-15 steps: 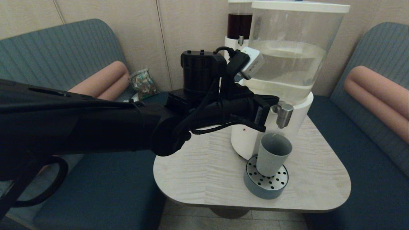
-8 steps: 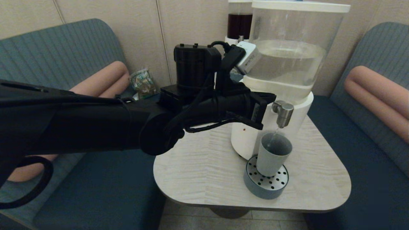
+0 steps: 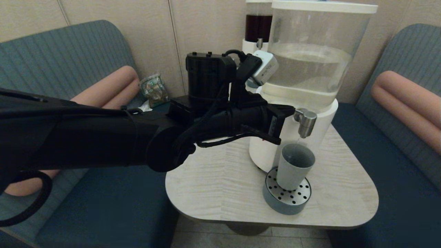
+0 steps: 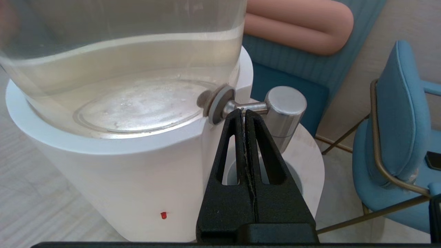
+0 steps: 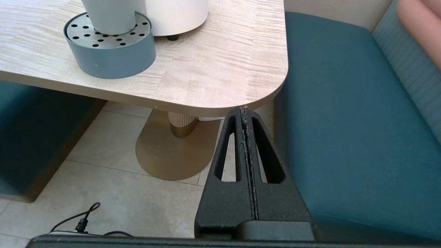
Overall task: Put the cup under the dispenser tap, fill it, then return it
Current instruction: Turn off the faucet
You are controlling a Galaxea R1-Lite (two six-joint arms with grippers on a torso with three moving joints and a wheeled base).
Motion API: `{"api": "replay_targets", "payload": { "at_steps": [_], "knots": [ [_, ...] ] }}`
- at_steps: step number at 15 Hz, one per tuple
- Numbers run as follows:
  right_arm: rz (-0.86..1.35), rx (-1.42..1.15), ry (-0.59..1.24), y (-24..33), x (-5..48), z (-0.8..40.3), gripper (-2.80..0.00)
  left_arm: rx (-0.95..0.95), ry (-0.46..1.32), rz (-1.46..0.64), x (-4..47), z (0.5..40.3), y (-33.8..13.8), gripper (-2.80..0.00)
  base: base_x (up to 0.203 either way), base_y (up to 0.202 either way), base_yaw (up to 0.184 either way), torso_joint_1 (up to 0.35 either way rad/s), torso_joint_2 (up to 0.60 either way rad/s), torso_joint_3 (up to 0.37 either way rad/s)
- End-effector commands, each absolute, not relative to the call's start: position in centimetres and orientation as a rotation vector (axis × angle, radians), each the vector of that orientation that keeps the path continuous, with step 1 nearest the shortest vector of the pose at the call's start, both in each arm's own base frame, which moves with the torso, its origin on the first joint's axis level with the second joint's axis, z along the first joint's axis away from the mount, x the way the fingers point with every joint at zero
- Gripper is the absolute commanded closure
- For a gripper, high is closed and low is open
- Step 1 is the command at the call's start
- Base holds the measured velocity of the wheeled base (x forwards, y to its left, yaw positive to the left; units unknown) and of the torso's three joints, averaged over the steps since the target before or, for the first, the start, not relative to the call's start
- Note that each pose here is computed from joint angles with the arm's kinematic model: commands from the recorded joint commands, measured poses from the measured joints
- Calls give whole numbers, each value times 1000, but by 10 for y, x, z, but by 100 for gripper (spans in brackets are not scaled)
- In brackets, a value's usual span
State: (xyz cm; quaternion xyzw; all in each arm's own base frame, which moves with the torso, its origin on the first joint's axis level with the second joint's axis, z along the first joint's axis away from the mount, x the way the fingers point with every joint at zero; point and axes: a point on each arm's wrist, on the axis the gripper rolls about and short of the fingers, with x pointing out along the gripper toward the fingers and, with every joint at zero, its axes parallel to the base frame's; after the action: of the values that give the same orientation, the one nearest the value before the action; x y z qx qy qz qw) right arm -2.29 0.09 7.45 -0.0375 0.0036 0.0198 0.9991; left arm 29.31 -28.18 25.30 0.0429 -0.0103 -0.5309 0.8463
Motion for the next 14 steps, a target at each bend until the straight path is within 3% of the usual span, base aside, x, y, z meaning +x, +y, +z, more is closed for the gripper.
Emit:
{"api": "replay_targets", "payload": {
  "at_steps": [1, 14],
  "knots": [
    [40, -76, 6, 1, -23, 75, 0, 90, -26, -1122, 293, 254, -282, 0, 0, 0, 0, 0, 0, 0],
    [40, -75, 6, 1, -23, 75, 0, 81, 0, -1138, 296, 244, -293, 0, 0, 0, 0, 0, 0, 0]
  ]
}}
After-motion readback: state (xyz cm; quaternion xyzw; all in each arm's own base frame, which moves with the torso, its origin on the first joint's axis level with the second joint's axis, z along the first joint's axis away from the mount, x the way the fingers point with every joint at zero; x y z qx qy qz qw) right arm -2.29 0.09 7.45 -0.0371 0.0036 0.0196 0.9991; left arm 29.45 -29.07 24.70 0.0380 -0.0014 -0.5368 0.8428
